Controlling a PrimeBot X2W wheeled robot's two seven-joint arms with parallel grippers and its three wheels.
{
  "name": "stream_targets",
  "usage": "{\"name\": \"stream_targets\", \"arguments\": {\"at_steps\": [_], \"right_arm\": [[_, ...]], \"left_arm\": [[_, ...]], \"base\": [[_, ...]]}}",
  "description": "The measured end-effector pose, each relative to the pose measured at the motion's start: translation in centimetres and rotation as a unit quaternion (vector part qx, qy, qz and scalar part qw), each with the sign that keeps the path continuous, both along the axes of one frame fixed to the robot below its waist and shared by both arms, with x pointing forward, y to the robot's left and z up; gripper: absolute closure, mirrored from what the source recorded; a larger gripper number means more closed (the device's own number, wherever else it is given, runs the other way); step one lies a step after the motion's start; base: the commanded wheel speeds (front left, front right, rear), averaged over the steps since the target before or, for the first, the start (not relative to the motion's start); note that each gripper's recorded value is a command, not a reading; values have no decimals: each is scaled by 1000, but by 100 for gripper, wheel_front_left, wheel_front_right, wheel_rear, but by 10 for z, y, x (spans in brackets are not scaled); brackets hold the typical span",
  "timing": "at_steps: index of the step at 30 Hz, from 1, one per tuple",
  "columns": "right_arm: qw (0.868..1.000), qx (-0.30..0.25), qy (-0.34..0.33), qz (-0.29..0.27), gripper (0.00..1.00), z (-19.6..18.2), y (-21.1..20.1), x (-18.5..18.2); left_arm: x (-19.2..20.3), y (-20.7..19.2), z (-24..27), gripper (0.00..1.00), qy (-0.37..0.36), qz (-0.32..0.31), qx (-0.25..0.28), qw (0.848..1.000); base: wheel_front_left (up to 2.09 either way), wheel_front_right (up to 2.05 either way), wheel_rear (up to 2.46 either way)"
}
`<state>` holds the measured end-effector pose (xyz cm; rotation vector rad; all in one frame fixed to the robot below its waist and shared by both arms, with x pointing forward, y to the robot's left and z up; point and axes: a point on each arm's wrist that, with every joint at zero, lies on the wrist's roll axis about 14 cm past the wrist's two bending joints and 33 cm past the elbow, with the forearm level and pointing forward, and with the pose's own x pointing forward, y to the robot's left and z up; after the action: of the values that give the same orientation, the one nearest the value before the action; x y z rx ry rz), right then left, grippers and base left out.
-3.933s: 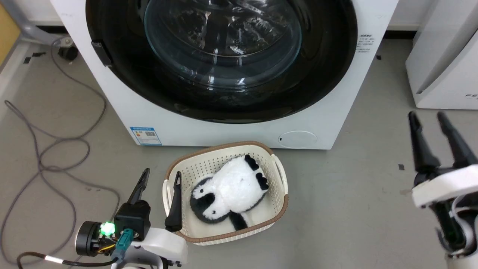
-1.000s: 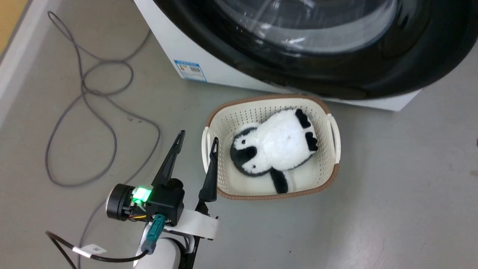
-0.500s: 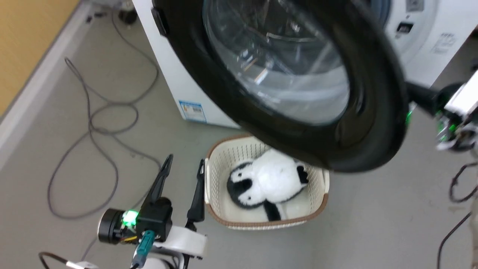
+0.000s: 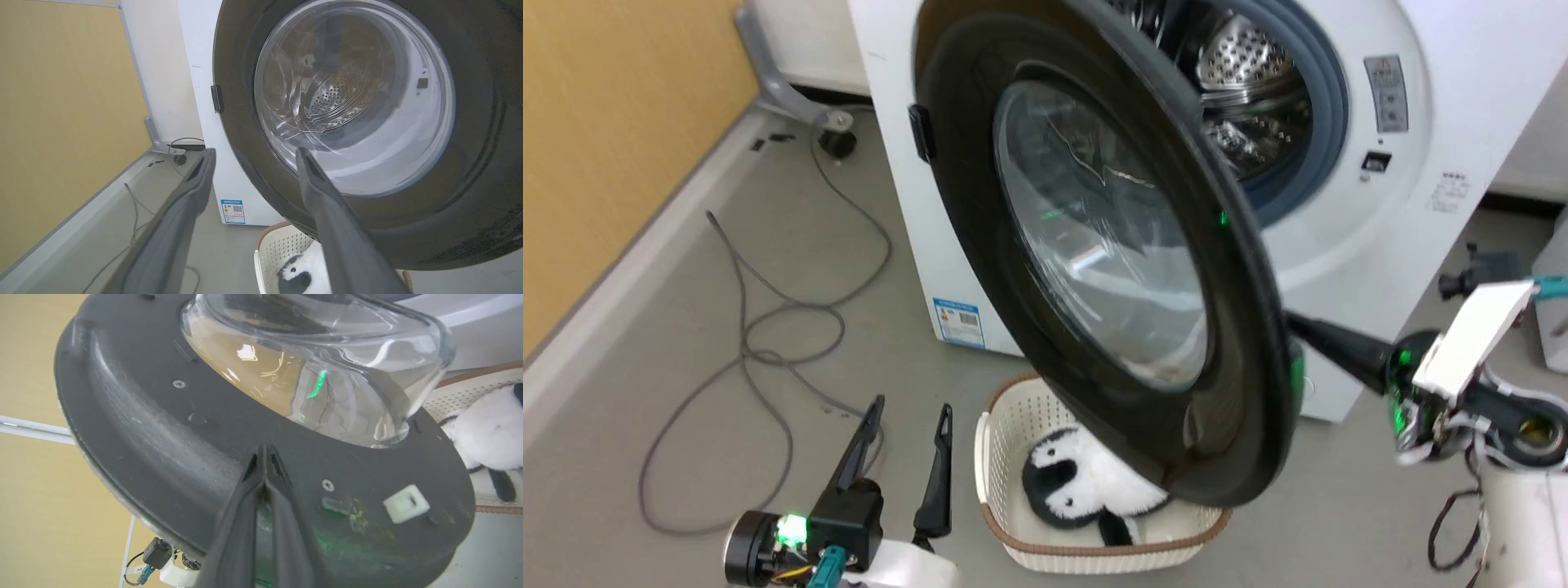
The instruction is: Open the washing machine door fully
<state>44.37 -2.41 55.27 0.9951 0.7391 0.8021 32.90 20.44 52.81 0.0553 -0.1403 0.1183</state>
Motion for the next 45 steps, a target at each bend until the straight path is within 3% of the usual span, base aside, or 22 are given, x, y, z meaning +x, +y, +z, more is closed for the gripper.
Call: {"name": "stream_targets", "arguments": {"at_steps": [14, 22, 31, 36, 40, 45], "right_arm": [[993, 48, -8, 105, 100, -1, 67, -71], [988, 58, -8, 142, 100, -2, 101, -91], [992, 67, -28, 108, 100, 6, 96, -81], [992, 37, -111, 42, 100, 29, 71, -60], [976, -21, -216, -15, 100, 47, 48, -47], [923, -118, -360, -74, 100, 54, 21, -40]], "left_arm": [[-21, 14, -3, 0, 1, 25, -3, 1000], [-30, 25, -4, 0, 3, 44, -2, 999], [-31, 28, -3, 0, 1, 50, -3, 999], [-29, 25, -1, 0, -3, 45, -4, 999], [-27, 24, 0, 0, -3, 42, -4, 999], [-25, 21, 1, 0, -5, 38, -4, 999]], "base": [[0, 0, 0], [0, 0, 0], [0, 0, 0], [0, 0, 0], [0, 0, 0], [0, 0, 0]]}}
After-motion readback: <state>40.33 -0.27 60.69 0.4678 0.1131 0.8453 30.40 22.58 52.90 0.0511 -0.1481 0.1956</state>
